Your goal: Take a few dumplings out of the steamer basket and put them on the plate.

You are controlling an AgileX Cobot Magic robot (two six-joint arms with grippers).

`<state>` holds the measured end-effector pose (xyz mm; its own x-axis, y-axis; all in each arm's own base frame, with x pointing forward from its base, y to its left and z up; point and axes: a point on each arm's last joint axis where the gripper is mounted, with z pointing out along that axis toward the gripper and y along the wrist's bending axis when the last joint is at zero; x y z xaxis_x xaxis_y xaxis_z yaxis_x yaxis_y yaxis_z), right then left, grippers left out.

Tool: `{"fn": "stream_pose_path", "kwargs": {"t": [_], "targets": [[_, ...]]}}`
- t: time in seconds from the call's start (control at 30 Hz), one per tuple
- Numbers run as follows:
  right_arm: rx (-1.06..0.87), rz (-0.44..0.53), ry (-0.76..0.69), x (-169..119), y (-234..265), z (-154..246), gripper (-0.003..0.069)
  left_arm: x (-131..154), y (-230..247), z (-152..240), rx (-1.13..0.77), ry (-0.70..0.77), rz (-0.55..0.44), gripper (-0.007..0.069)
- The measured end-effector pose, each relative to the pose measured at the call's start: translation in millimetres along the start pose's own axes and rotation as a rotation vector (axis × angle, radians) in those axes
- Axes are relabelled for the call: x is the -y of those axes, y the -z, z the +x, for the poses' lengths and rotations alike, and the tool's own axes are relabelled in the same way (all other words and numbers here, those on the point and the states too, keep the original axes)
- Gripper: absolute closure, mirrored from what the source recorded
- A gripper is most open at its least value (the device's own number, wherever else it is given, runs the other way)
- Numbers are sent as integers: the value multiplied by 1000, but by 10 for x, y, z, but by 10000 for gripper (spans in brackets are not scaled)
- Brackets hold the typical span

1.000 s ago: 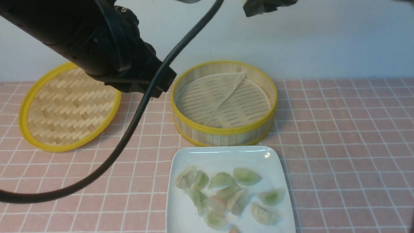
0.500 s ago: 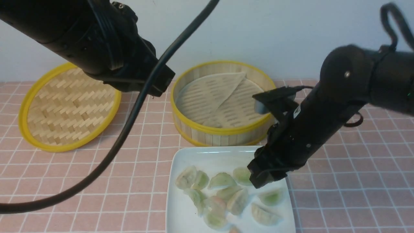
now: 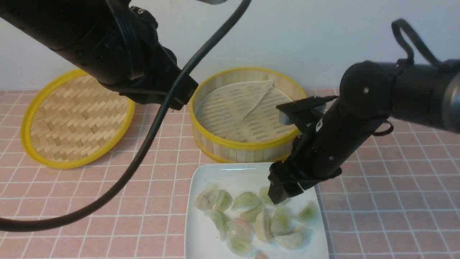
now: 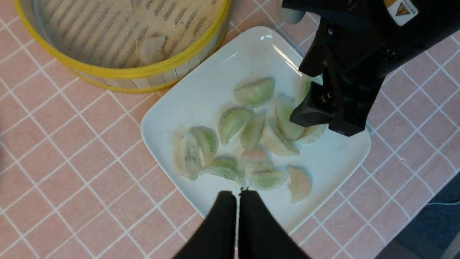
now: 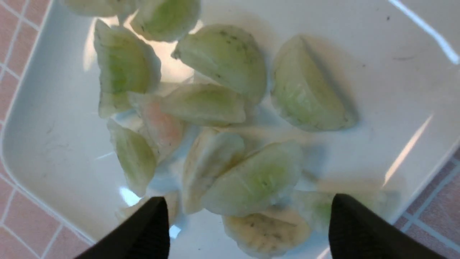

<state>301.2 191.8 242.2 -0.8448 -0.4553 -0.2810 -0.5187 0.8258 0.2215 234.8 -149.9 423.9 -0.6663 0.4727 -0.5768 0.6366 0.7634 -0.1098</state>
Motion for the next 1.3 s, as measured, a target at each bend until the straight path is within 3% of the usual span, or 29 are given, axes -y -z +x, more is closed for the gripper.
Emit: {"fn": "stream_pose_path", "kwargs": {"t": [0.13,0.23,0.33,0.5,0.6,0.7,0.87,1.03,1.23,1.3], "targets": [[77,78,19,-86,689,97,349,0,0,0,0,0,0,631],[241,153,-17,-174,1425,423,585,0,0,0,0,0,0,631],[474,169,-55,-265,2017,913,659,4,9,2,2,0,2,631],[968,123,-66,-342,2574,2082,671,30,9,-3,7,7,31,631],[1265,107,-33,-286,2489,2795,672,58,11,-8,12,12,61,631],[1387,88,-61,-181,2171,3186,672,80,12,-12,16,19,86,631],[1289,102,-172,-11,1642,3165,672,114,35,-28,44,7,112,631],[1340,117,-140,9,1577,3111,672,150,147,27,92,-23,117,631],[1375,112,-124,-1,1600,3100,672,256,555,467,303,-41,82,631],[1375,112,-124,-1,1600,3100,672,295,715,804,443,-44,50,631]]}}
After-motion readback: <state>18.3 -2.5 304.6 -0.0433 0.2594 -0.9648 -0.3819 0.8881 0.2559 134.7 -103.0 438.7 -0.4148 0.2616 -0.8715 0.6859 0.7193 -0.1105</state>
